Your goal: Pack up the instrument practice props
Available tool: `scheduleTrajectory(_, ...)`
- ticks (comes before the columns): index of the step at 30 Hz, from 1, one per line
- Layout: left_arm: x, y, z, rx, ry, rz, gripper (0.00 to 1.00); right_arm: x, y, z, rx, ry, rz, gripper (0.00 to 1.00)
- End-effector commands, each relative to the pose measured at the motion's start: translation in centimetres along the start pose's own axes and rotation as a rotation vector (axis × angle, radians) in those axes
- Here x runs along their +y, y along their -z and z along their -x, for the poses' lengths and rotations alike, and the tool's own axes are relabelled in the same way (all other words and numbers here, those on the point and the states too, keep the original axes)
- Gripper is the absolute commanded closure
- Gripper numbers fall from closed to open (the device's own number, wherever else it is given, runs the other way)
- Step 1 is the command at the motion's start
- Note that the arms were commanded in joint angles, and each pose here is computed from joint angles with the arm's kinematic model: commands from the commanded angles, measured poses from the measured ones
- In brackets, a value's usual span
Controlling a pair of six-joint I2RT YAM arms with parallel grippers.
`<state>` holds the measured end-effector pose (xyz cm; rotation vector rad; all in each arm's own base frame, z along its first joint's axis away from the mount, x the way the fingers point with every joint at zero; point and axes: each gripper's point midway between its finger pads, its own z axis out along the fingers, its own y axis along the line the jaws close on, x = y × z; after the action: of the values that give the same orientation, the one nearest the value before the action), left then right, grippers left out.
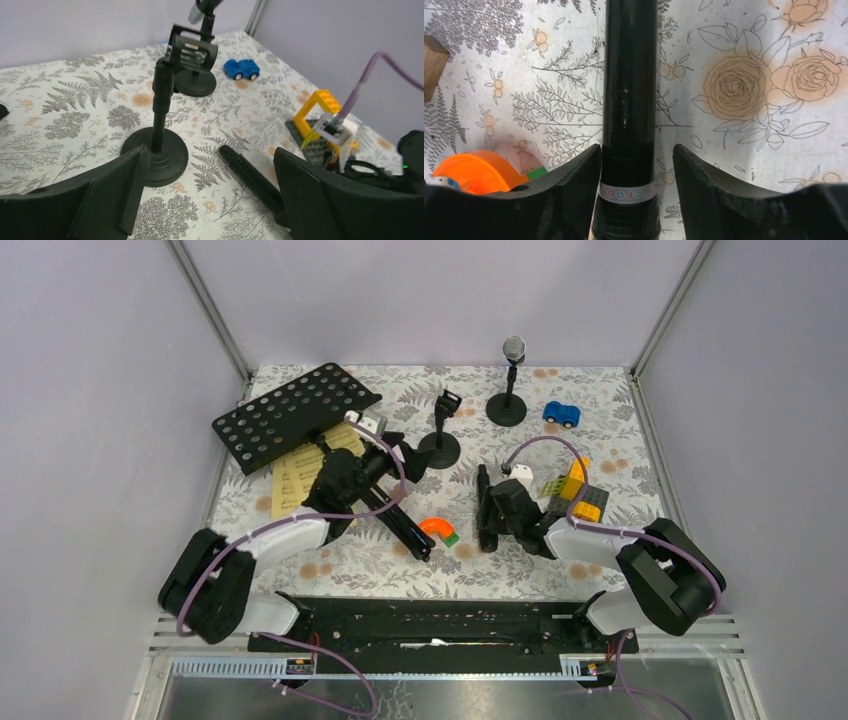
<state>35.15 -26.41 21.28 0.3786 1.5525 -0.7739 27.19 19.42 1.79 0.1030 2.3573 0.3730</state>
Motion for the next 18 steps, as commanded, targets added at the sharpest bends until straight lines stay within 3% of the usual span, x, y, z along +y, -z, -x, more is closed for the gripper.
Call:
scheduleTrajectory(1,-0.3,2.3,3.5,-0.078,0.055,0.049,0.01,-0.2,1.1,0.6,-0.006,0.022,-0.020,0.36)
scheduleTrajectory(6,-0.3,4.9,6.3,-0.104,0.093,0.119,0.01,-0.1,2.4,2.4,-0.052,0.018,-0.039,0.34)
scheduleTrajectory(10,-0.5,7.2,8.0,-0.093,0.144,0.173,0.01,0.8,4.7,6.7,-0.157,0.025,-0.047,0.31)
scheduleTrajectory(18,-0.5,10.7,9.5,0.030,0.080,0.253,0.01,2.8,10.7,18.0,-0.369,0.106,-0.141,0.05)
